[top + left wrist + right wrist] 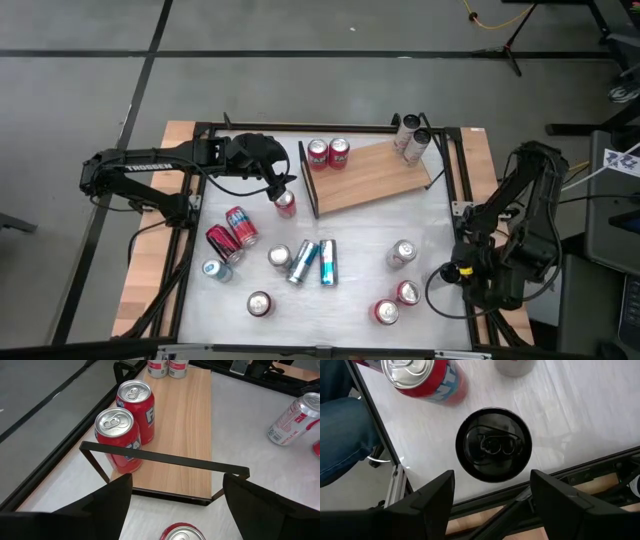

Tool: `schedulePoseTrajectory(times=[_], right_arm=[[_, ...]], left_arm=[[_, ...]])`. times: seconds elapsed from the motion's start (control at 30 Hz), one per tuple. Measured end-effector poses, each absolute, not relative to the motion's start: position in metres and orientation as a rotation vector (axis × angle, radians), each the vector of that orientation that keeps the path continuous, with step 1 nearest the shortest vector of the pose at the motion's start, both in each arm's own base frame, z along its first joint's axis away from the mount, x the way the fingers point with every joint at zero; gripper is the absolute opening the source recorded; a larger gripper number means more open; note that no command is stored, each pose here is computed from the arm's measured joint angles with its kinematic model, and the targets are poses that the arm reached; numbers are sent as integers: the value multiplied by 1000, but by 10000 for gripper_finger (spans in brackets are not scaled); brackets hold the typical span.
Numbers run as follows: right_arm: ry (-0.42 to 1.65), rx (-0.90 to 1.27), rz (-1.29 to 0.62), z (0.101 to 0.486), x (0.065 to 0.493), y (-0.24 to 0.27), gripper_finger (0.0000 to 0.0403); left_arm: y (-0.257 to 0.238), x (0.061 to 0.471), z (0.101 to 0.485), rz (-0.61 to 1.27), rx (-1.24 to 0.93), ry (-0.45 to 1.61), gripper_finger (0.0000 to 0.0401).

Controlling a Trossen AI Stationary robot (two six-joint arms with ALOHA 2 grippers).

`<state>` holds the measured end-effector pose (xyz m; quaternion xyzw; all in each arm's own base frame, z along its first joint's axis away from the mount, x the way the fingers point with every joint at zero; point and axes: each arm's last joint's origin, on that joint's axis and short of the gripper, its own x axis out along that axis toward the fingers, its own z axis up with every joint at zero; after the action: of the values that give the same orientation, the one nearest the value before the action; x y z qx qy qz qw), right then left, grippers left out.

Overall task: Place canned beverage on shelf
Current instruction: Put the black soda can on the shelf

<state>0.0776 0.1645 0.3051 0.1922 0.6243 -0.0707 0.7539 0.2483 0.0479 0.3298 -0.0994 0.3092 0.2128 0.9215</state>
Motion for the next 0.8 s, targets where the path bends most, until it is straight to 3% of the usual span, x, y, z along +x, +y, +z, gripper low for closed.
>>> schedulePoseTrajectory(times=[0.8], right_arm=[[1370,418,-193,304,76,162,250]], left_arm=[[48,248,330,438,-208,634,302]])
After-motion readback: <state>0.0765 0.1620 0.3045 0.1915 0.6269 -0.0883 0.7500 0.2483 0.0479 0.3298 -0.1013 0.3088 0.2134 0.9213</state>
